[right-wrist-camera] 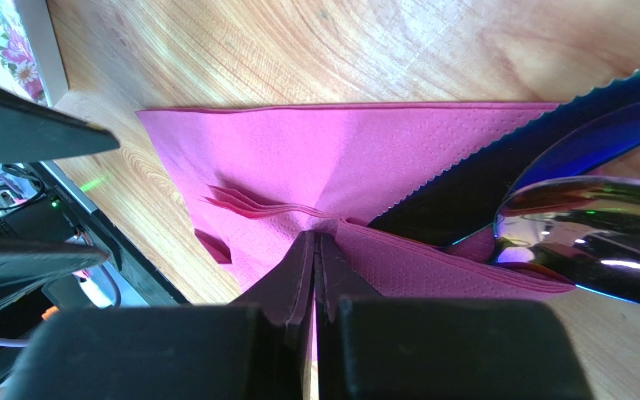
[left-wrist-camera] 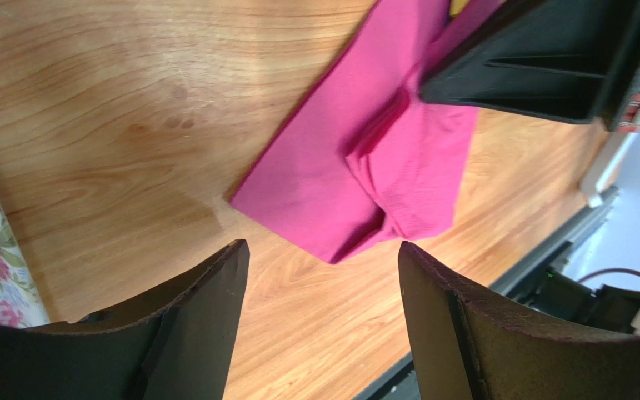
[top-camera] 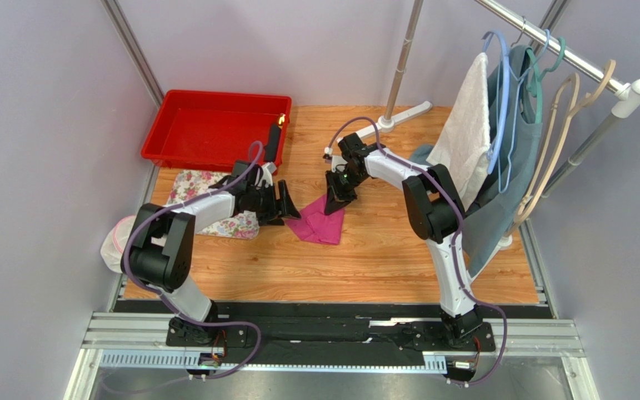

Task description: Place the utensils on the paper napkin and roll it up

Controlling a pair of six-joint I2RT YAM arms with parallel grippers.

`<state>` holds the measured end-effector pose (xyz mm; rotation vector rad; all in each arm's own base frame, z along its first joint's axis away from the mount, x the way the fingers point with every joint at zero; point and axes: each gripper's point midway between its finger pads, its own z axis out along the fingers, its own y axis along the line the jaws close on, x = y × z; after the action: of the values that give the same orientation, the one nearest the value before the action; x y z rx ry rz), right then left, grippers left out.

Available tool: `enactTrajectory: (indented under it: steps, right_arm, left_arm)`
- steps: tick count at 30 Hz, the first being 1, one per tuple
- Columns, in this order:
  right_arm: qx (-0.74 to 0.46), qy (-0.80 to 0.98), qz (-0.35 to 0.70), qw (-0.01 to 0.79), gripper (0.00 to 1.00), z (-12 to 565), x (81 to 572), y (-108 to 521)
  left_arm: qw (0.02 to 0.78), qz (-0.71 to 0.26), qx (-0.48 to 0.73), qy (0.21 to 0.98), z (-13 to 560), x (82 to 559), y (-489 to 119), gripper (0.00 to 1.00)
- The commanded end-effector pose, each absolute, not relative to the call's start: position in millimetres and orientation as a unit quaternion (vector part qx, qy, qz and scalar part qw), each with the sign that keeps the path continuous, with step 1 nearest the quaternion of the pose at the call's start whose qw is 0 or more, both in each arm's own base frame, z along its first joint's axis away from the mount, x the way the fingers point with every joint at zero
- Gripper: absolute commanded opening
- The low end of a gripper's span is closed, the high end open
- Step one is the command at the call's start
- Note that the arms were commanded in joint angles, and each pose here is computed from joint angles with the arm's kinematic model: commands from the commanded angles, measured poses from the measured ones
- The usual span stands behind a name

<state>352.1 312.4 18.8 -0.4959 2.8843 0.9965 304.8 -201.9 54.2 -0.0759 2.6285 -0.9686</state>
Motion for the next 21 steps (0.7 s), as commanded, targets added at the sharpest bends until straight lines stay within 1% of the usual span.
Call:
enactTrajectory:
  steps: [1, 8, 10, 15, 19, 21]
  right_arm:
    - [-0.185, 0.947, 0.26, 0.026, 0.01, -23, 348, 297]
    - [-0.185, 0.948, 0.259, 0.024, 0.01, -22, 348, 297]
    - [-0.186, 0.948, 0.258, 0.024, 0.01, -22, 348, 296]
    - [-0.185, 0.947, 0.261, 0.022, 0.01, -22, 349, 299]
    - [-0.184, 0.947, 0.261, 0.021, 0.01, -23, 349, 299]
    - [-0.185, 0.947, 0.261, 0.021, 0.01, -22, 349, 298]
  left_arm:
    - [0.165, -0.294, -0.024, 0.941, 37, 309, -191, 0.75]
    - [0.124, -0.303, -0.034, 0.944, 10, 311, -205, 0.74]
    - [0.123, -0.324, -0.029, 0.938, 10, 313, -216, 0.72]
    - [0.085, -0.391, -0.023, 0.916, 10, 305, -246, 0.69]
    - [0.098, -0.441, 0.006, 0.892, 21, 311, -268, 0.69]
    - [0.108, -0.459, 0.021, 0.882, 25, 314, -276, 0.71]
